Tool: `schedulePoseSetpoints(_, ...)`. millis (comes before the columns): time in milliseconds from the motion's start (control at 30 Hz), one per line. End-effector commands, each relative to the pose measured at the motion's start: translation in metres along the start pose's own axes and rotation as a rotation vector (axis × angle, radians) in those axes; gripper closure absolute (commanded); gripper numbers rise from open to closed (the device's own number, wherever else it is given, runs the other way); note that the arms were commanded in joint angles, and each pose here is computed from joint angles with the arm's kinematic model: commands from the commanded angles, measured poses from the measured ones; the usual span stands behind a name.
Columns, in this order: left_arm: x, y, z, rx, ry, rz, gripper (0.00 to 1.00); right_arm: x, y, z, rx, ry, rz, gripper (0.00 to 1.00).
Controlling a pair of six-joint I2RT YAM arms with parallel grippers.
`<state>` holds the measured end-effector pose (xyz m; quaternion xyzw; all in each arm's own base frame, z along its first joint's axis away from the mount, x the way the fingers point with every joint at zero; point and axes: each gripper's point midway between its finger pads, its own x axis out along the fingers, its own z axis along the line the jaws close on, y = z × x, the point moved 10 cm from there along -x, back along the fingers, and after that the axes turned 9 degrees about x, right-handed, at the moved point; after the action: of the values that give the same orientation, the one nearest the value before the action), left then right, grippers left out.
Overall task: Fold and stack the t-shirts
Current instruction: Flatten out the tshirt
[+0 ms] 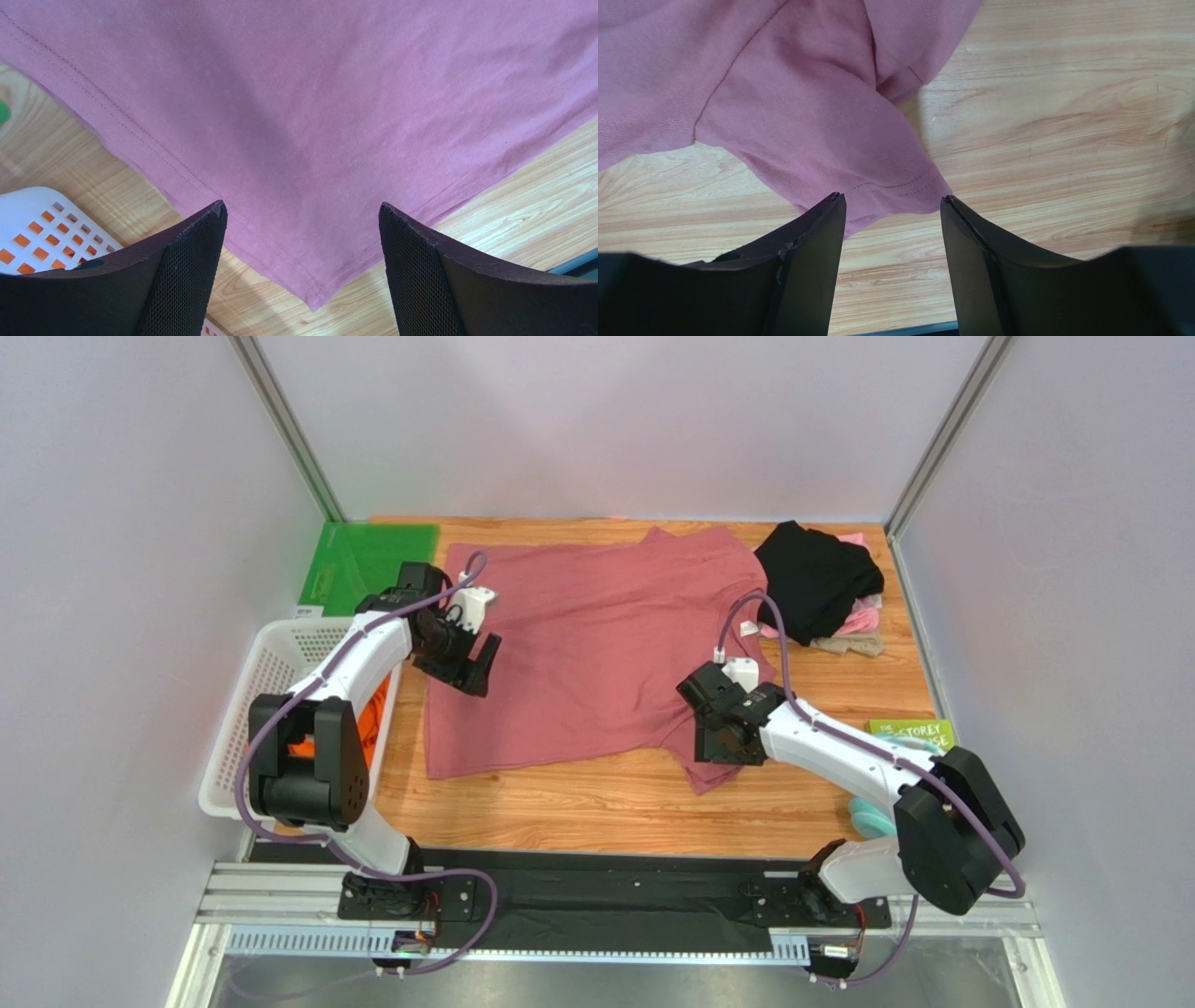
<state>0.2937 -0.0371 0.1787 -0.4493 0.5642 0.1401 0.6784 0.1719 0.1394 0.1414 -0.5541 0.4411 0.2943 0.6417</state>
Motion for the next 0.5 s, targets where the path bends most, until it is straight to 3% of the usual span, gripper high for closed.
schedulePoseSetpoints(0,0.001,-0.005,0.003,0.040,-0.006,-0.022,0.15,-0.001,-0.011,0.013,0.017,-0.074,-0.041,0.46)
schedulePoseSetpoints(333,-0.001,-0.004,0.003,0.045,-0.016,-0.021,0.15,0.004,-0.005,0.011,0.017,-0.087,-0.027,0.49)
schedulePoseSetpoints(467,-0.001,-0.001,0.002,0.041,-0.017,-0.013,0.15,0.000,-0.014,0.005,0.033,-0.068,-0.048,0.40)
